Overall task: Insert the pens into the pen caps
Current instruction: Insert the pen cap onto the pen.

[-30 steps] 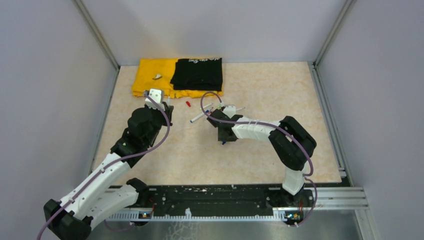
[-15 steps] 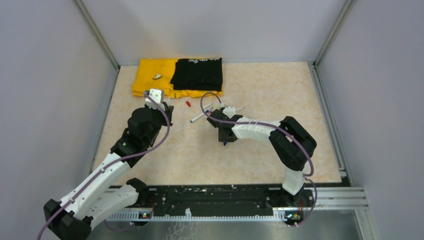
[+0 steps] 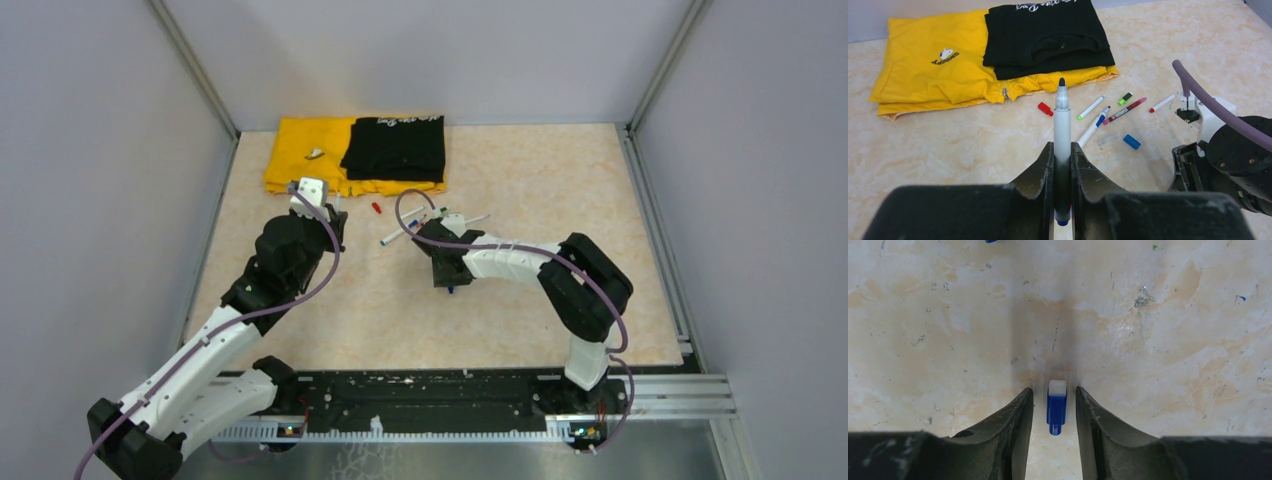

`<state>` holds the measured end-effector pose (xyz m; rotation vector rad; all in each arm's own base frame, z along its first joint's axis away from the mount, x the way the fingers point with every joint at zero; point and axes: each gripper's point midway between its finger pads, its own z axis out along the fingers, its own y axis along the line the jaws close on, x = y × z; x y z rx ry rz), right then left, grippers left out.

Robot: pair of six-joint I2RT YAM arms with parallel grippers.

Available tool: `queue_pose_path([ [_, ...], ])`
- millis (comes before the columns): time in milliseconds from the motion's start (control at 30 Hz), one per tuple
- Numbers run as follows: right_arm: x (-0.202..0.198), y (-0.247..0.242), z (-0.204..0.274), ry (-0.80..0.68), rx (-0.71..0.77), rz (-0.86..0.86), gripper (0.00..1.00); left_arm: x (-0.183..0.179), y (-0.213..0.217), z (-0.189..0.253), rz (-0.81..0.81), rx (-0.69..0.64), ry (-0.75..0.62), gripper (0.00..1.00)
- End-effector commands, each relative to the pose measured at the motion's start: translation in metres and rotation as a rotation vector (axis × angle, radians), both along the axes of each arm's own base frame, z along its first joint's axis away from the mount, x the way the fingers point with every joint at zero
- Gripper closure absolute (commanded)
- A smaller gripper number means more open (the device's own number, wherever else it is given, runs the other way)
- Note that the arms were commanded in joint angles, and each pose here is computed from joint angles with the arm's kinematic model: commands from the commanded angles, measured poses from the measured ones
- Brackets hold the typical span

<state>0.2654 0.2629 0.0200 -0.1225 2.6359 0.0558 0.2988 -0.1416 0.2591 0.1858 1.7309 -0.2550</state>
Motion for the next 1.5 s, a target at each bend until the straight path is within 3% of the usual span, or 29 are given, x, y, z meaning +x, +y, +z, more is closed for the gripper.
queue_pose_path([
  [0,-0.009,0.000,0.009,0.022,-0.013,0.044,0.63,0.000,-0.001,0.013,-0.011,-0.014,-0.032,1.00],
  [233,-0.012,0.003,0.008,0.039,-0.006,0.058,0.67,0.000,-0.001,0.014,-0.008,-0.016,-0.034,1.00],
  [633,-0.010,0.002,0.012,0.024,-0.003,0.052,0.89,-0.001,-0.002,0.014,-0.015,-0.018,-0.034,1.00],
  [833,0.011,0.017,0.059,-0.139,0.143,0.051,1.00,-0.003,-0.007,0.011,-0.043,-0.034,-0.021,1.00],
  [1133,0.033,0.036,0.145,-0.362,0.445,0.093,1.00,-0.019,-0.053,-0.003,-0.260,-0.168,0.064,1.00],
  [1467,0.040,0.008,0.255,-0.776,0.814,-0.034,1.00,-0.029,-0.101,-0.001,-0.486,-0.267,0.126,1.00],
])
